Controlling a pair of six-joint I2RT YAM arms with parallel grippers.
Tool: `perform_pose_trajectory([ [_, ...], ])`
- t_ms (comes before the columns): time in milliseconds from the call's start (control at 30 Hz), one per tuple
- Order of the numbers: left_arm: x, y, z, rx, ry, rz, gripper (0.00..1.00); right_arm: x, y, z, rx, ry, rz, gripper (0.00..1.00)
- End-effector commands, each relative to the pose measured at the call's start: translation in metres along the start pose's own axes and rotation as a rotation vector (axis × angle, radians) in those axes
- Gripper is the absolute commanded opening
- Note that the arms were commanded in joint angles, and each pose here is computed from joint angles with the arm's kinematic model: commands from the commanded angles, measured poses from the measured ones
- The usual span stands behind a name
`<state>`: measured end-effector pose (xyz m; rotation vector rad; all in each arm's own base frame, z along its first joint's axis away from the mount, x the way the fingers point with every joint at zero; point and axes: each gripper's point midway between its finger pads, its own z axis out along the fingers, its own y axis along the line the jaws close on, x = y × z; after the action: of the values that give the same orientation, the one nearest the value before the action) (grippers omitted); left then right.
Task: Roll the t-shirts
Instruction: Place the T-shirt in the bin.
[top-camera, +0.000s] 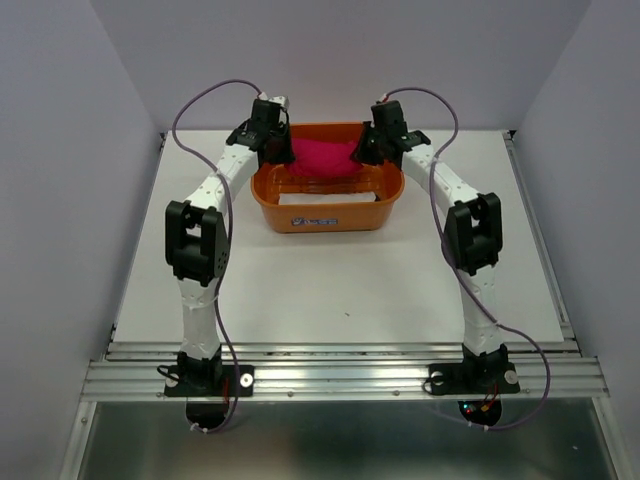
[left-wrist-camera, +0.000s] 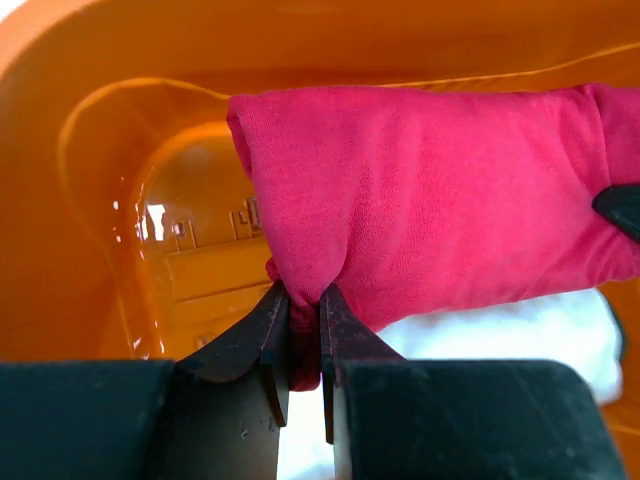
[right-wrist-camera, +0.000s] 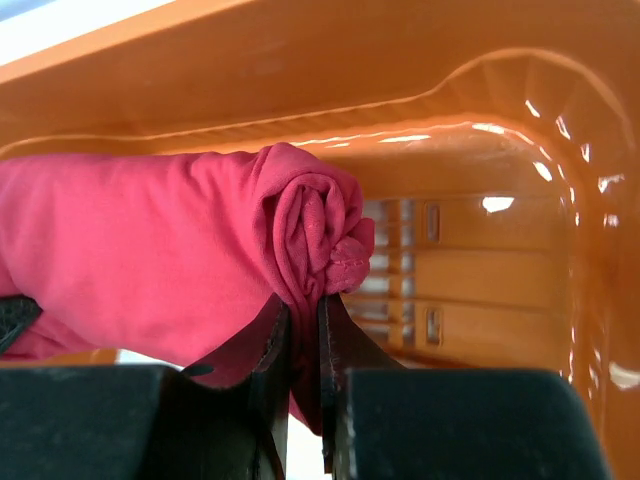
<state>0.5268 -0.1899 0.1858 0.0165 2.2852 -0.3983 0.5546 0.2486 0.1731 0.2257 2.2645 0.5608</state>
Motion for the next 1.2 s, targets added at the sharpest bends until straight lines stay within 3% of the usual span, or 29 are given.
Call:
perform_pose_trajectory([
  [0,-0.029,0.003,0.01,-0.007,-0.073,0.032,0.0,-0.016,0.001,0.012,0.003,-0.04,-0.036,0.01],
  [433,0.022,0.016,0.073,-0.009,0.064,0.03,0.0,0.029,-0.044,0.063,0.125,0.047,-0.051,0.01],
  [833,0.052,0.033,0.089,-0.062,0.141,0.032,0.0,0.039,-0.065,0.073,0.177,0.07,-0.057,0.01],
  [967,0.054,0.034,0.089,-0.071,0.156,0.038,0.0,0.037,-0.063,0.071,0.172,0.066,-0.065,0.22],
  [1000,0.049,0.034,0.087,-0.071,0.151,0.038,0.04,0.036,-0.062,0.07,0.169,0.062,-0.065,0.27],
  [1033,0.053,0.034,0.086,-0.076,0.169,0.039,0.14,0.034,-0.06,0.068,0.164,0.06,-0.064,0.42],
  [1167,0.049,0.031,0.081,-0.066,0.167,0.04,0.43,0.027,-0.054,0.062,0.15,0.047,-0.065,0.6],
])
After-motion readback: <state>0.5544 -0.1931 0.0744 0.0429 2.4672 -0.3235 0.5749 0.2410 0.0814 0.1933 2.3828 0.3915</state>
